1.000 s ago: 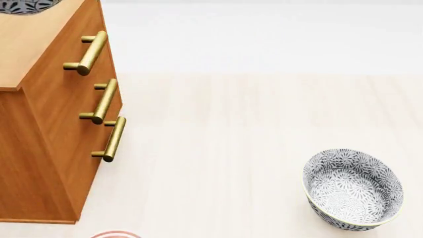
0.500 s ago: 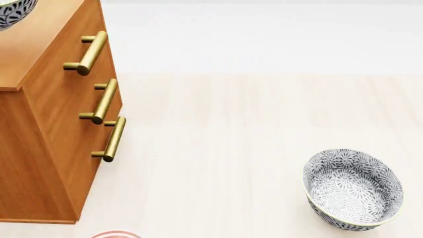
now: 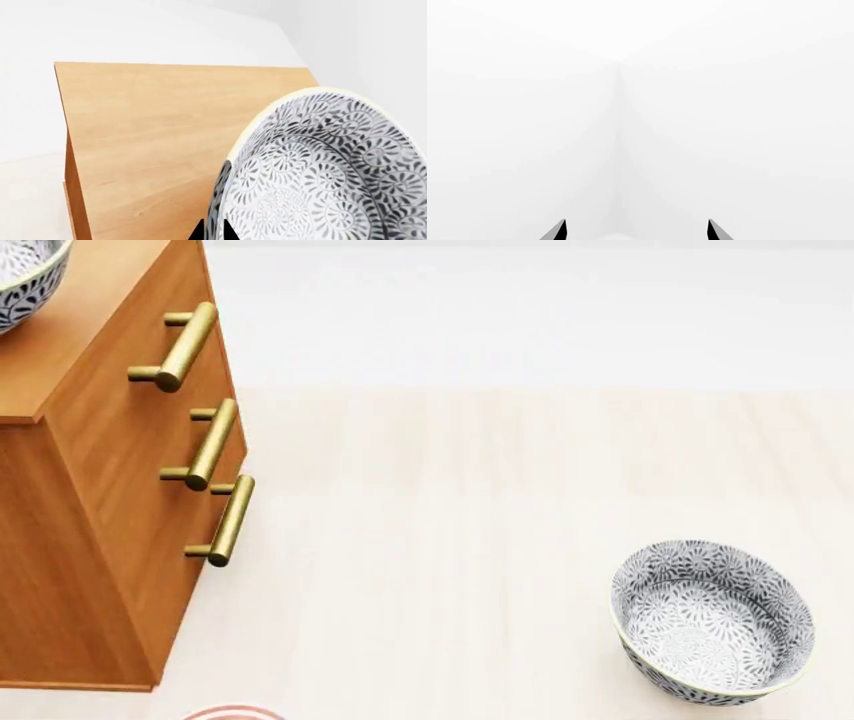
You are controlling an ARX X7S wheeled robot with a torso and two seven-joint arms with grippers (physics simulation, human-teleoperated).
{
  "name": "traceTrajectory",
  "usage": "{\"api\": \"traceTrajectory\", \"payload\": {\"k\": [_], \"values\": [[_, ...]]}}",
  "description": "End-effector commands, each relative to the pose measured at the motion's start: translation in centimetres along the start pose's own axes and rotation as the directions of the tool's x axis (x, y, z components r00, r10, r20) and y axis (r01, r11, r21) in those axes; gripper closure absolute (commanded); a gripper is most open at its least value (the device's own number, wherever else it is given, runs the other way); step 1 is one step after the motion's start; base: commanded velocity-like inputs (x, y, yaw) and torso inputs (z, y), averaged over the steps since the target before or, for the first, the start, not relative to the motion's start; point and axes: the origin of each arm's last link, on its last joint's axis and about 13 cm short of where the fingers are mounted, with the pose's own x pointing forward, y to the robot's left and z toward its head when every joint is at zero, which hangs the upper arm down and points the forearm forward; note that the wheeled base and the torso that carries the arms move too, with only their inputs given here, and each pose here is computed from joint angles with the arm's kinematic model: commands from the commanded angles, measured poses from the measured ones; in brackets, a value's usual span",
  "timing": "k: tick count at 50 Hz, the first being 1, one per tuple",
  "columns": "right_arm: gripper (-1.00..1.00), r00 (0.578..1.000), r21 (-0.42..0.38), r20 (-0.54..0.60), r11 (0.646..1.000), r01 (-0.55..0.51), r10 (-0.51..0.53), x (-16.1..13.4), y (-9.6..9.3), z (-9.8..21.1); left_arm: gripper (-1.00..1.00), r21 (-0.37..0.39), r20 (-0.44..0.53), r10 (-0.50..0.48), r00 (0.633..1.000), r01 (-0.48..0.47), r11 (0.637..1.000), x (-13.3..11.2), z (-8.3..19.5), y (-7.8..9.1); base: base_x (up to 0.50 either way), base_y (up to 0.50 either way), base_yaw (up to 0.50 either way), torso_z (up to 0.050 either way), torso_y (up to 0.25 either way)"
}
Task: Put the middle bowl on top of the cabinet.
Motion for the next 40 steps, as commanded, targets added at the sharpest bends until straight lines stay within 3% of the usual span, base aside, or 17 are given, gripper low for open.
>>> {"api": "traceTrajectory", "payload": {"k": [1,10,11,19,40], "values": [[-1.00,1.000,-0.001,0.002,1.000,-0.002,0.002,0.0,0.0,0.1,1.00,0.019,0.029,0.031,0.999,-0.031,0.999,1.3,-0.8,0.5,0.00,0.00,0.00,0.000,0.000],[-1.00,1.000,-0.001,0.002,1.000,-0.005,0.005,0.0,0.1,0.0,1.00,0.030,0.038,0.050,0.998,-0.051,0.998,1.5,-0.8,0.6,0.00,0.00,0.00,0.000,0.000],[-1.00,1.000,-0.002,0.003,1.000,-0.006,0.006,0.0,0.0,0.0,-1.00,0.035,0.044,0.046,0.998,-0.048,0.998,1.5,-0.8,0.6,0.00,0.00,0.00,0.000,0.000],[-1.00,1.000,-0.001,0.005,1.000,-0.005,0.005,0.0,-0.1,0.1,-1.00,0.042,0.053,0.034,0.998,-0.036,0.998,1.2,-0.8,0.6,0.00,0.00,0.00,0.000,0.000],[-1.00,1.000,0.000,0.003,1.000,-0.005,0.005,0.0,0.0,0.0,-1.00,0.073,0.192,-0.031,0.981,0.017,0.997,-1.9,0.5,0.8,0.00,0.00,0.00,0.000,0.000]]}}
